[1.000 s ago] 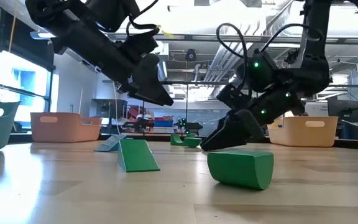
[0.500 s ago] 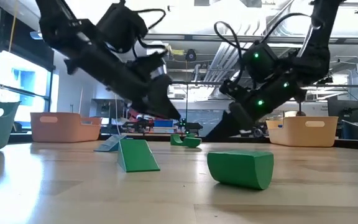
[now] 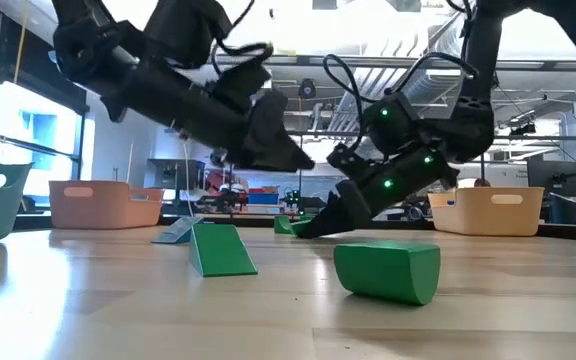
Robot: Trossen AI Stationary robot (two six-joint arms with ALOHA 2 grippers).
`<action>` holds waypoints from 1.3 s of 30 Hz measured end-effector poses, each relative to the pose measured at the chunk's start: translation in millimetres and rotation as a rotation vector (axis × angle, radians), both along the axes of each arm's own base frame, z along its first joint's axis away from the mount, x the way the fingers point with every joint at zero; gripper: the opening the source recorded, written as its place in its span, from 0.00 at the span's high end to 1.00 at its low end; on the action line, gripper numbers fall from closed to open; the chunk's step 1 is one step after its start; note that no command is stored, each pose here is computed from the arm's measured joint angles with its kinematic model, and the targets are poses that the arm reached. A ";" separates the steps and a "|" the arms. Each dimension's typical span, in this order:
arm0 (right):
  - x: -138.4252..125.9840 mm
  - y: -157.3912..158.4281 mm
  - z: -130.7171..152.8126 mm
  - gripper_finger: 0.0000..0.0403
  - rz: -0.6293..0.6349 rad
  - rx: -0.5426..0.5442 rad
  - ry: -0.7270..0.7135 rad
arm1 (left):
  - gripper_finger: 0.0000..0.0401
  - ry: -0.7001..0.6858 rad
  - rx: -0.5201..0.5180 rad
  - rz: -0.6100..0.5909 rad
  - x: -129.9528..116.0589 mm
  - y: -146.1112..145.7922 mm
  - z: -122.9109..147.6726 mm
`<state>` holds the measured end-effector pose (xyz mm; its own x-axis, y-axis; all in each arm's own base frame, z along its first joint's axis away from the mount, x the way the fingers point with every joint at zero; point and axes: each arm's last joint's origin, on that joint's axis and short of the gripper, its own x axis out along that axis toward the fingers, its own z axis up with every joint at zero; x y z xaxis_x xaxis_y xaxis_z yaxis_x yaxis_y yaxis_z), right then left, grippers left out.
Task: Sort blocks by size
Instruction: Put the green half circle block into the orange bin
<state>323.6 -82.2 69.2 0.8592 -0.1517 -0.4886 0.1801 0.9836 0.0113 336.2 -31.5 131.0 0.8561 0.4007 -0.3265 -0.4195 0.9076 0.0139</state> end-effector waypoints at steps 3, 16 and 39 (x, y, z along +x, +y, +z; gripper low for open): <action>2.4 -0.6 -1.6 0.59 -0.010 0.016 -0.003 | 0.52 0.029 0.073 -0.037 -2.5 -8.2 5.2; -8.0 21.0 26.5 0.69 0.116 0.131 -0.076 | 0.52 0.256 0.622 -0.201 -14.5 -62.5 12.6; -48.0 59.1 90.8 0.69 0.655 0.285 -0.294 | 0.46 0.335 0.880 -0.434 42.3 -61.6 54.3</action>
